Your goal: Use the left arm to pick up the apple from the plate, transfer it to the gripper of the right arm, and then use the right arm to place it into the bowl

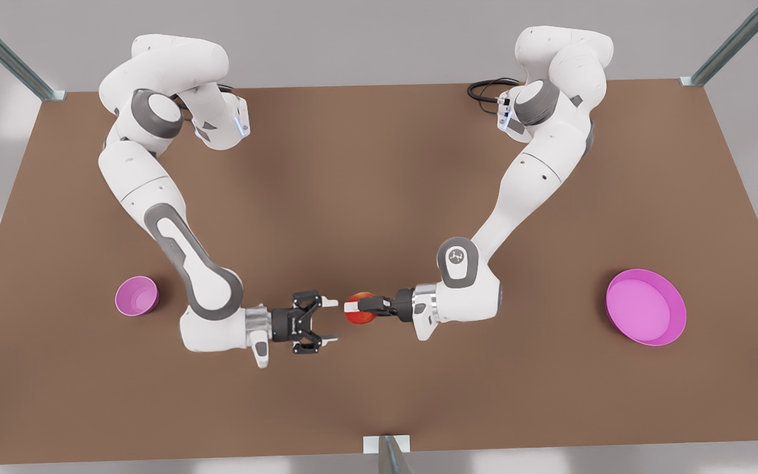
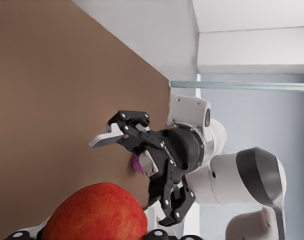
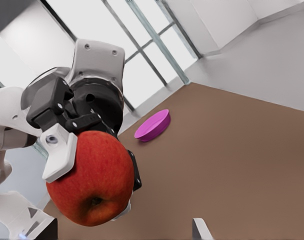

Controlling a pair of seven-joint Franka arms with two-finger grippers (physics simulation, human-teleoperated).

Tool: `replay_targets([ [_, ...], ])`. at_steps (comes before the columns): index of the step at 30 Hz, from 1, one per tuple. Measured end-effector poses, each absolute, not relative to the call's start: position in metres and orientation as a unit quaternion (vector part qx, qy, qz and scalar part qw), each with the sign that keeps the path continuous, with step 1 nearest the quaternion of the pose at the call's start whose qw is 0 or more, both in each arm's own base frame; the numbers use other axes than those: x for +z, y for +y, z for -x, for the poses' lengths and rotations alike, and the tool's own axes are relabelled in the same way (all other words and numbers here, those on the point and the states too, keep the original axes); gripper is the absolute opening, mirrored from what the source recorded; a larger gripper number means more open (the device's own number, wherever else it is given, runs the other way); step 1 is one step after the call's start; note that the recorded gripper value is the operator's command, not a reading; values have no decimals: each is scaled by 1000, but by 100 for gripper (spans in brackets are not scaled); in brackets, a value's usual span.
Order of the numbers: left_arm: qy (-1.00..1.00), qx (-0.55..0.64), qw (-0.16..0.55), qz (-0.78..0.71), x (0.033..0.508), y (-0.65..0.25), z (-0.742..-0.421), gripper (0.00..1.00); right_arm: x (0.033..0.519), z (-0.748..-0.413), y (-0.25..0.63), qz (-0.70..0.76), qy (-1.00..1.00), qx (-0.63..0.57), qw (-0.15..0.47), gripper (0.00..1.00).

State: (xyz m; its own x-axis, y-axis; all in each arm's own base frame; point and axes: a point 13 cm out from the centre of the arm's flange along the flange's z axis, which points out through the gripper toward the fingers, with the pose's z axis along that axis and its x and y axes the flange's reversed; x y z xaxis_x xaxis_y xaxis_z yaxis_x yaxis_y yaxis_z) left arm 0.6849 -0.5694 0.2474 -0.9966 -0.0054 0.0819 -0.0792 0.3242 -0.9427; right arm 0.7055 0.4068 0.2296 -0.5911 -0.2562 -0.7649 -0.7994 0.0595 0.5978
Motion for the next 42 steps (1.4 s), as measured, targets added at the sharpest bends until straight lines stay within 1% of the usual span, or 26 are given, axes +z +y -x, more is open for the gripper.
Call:
replay_targets([
  [7, -812, 582, 27, -28, 248, -578, -682, 73, 235, -690, 416, 429, 644, 568, 279, 100],
  [16, -807, 588, 27, -41, 250, -586, -680, 73, 242, -689, 420, 471, 608, 552, 323, 100],
  [29, -807, 588, 25, -44, 250, -587, -680, 74, 238, -669, 443, 509, 570, 547, 342, 100],
  [36, -808, 587, 23, -45, 249, -589, -680, 74, 240, -665, 461, 512, 558, 549, 353, 100],
  [37, -808, 587, 22, -46, 249, -589, -680, 74, 240, -665, 462, 512, 557, 549, 355, 93],
  [38, -808, 587, 22, -46, 250, -589, -680, 74, 240, -665, 462, 513, 557, 548, 356, 72],
  [39, -808, 587, 21, -46, 250, -589, -680, 74, 240, -666, 462, 514, 556, 547, 357, 64],
  [42, -808, 588, 21, -46, 251, -589, -680, 74, 240, -666, 462, 515, 555, 545, 360, 63],
])
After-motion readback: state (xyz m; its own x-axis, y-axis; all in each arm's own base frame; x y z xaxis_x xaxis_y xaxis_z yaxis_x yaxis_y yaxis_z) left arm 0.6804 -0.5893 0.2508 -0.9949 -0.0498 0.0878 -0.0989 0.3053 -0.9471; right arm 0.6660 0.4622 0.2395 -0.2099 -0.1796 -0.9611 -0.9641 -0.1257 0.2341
